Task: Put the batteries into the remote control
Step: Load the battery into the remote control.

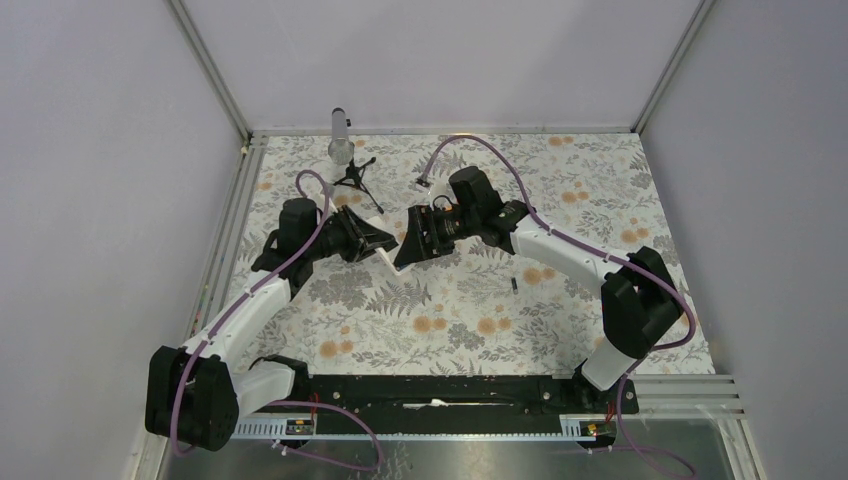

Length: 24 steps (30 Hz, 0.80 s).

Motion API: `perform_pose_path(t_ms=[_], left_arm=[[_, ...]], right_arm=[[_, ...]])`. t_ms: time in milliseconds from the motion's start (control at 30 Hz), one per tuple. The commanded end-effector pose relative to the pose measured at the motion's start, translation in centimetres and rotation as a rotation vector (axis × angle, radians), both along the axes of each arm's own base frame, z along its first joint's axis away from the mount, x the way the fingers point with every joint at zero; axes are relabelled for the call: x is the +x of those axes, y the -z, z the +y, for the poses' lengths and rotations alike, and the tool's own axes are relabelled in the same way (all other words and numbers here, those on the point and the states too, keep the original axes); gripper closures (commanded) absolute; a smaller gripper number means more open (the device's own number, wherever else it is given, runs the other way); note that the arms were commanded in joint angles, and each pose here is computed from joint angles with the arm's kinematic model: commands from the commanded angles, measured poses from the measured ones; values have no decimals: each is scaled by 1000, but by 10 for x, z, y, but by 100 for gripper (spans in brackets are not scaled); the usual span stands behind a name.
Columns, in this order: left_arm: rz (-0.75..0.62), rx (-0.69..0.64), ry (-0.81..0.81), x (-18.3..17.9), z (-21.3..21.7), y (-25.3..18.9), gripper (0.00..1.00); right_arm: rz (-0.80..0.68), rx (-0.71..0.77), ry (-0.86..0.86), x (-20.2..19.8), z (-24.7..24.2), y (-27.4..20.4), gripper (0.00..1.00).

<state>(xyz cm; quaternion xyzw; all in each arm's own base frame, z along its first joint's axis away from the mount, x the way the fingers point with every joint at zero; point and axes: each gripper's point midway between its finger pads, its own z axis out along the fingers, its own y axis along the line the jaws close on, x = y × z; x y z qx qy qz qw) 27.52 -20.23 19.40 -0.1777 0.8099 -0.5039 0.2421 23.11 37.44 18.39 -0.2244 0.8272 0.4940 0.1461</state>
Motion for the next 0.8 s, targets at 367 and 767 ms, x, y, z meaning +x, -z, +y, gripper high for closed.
perform_pose_path(t_ms=[367,767], left_arm=[[-108,-36,10,6,-2,-38,100],[-110,-38,6,7,-2,-38,100]], right_arm=[[-46,40,-56,-5,12,-12,21],[-43,39,-65,-7,14,-10,43]])
